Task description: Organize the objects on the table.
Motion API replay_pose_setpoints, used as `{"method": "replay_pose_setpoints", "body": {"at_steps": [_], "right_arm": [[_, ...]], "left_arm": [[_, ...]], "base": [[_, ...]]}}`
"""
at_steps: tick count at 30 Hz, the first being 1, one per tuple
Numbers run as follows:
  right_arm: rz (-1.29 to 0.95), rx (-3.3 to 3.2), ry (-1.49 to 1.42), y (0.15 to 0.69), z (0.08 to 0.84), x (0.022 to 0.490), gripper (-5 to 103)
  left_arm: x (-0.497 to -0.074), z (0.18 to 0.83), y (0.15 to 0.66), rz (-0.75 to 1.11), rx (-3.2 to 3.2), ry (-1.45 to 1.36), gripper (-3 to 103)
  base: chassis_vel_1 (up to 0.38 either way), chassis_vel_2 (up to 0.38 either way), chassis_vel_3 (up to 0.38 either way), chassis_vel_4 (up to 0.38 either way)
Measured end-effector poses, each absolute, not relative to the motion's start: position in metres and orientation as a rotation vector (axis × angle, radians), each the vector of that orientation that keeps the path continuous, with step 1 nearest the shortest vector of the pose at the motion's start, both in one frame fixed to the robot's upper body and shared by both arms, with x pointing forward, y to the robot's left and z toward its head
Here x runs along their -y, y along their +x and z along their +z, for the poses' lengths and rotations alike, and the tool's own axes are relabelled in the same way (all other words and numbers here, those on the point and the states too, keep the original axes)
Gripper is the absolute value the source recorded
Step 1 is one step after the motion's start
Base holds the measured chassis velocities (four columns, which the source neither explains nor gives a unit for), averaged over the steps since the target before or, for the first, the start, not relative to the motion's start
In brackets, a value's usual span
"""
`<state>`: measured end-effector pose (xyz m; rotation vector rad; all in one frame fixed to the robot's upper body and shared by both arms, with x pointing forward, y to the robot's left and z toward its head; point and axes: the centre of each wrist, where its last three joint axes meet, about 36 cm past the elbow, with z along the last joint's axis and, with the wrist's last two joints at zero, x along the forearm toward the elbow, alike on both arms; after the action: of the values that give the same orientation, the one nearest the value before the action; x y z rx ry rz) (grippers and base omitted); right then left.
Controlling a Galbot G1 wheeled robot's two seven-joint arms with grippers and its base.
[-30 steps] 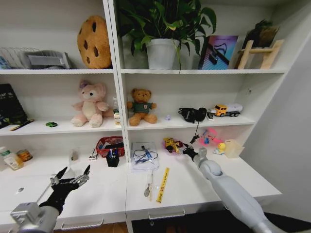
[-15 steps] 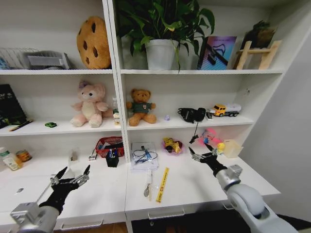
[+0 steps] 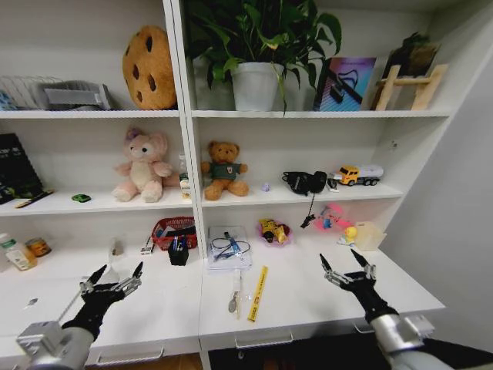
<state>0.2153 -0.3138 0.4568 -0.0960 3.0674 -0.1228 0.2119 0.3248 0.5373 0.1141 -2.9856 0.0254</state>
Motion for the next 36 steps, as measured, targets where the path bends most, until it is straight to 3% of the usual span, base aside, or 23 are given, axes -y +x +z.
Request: {"method": "replay_pose_setpoints", "body": {"at_steps": [36], "right_arm": [[-0.127, -3.035, -0.045, 0.189, 0.490, 0.282, 100]], "left_arm": [[-0.325, 0.537, 0.212, 0.025, 2.986, 0.114, 100]], "base": [[0.000, 0.000, 0.000, 0.000]]}}
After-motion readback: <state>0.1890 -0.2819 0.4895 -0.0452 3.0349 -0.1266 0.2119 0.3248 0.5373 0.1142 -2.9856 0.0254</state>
